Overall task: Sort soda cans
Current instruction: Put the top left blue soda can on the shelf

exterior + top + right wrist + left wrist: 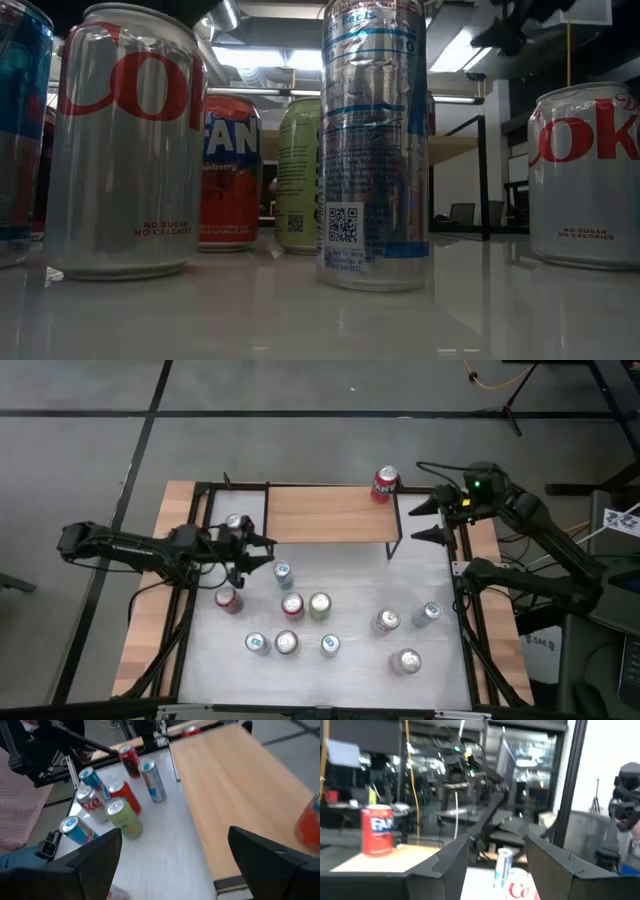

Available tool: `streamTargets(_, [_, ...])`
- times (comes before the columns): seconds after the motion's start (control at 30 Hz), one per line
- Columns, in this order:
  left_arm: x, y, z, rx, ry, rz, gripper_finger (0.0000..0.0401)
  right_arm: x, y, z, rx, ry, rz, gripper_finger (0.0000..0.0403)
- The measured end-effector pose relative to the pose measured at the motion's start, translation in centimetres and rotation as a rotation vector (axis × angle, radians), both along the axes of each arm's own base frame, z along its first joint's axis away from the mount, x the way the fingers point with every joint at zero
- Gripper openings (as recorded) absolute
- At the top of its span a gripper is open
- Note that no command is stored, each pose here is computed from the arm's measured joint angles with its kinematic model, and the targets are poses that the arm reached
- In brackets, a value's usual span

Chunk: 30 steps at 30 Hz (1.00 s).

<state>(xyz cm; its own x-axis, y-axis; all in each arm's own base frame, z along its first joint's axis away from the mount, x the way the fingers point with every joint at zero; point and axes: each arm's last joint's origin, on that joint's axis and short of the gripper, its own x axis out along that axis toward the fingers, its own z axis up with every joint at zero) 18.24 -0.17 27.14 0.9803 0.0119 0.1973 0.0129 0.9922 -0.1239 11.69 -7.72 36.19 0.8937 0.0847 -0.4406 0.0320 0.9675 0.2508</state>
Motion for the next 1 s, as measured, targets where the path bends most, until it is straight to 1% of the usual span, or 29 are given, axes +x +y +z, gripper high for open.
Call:
streamTargets(0.13, [2.2, -0.4, 1.1, 0.002, 0.154, -0.002, 0.0188, 0.1, -0.1, -1.1, 0.021, 0.026, -0.002, 0.0356])
streamTargets(0.23, [3.6, -0.8, 1.9, 0.005, 0.268, 0.026, 0.0188, 0.2, -0.2, -1.4, 0.028, 0.034, -0.001, 0.0356])
streamTargets(0.43, [5.2, -1.1, 3.2, 0.029, 0.479, 0.090, 0.0188, 0.4, -0.3, -1.7, 0.020, 0.025, -0.002, 0.0356])
streamTargets(0.53, [5.5, -1.2, 3.2, 0.046, 0.572, 0.131, 0.0188, 0.4, -0.4, -1.6, 0.011, 0.015, -0.002, 0.0356])
streamTargets(0.7, [5.1, -1.5, 2.7, 0.065, 0.665, 0.194, 0.0188, 0.4, -0.4, -1.5, 0.009, 0.014, -0.002, 0.0356])
streamTargets(0.83, [4.6, -1.7, 1.9, 0.029, 0.749, 0.241, 0.0188, 0.4, -0.4, -1.5, 0.004, 0.013, 0.001, 0.0356])
streamTargets(1.0, [4.2, -2.0, 1.1, -0.011, 0.828, 0.248, 0.0188, 0.4, -0.4, -1.6, 0.003, 0.014, 0.001, 0.0356])
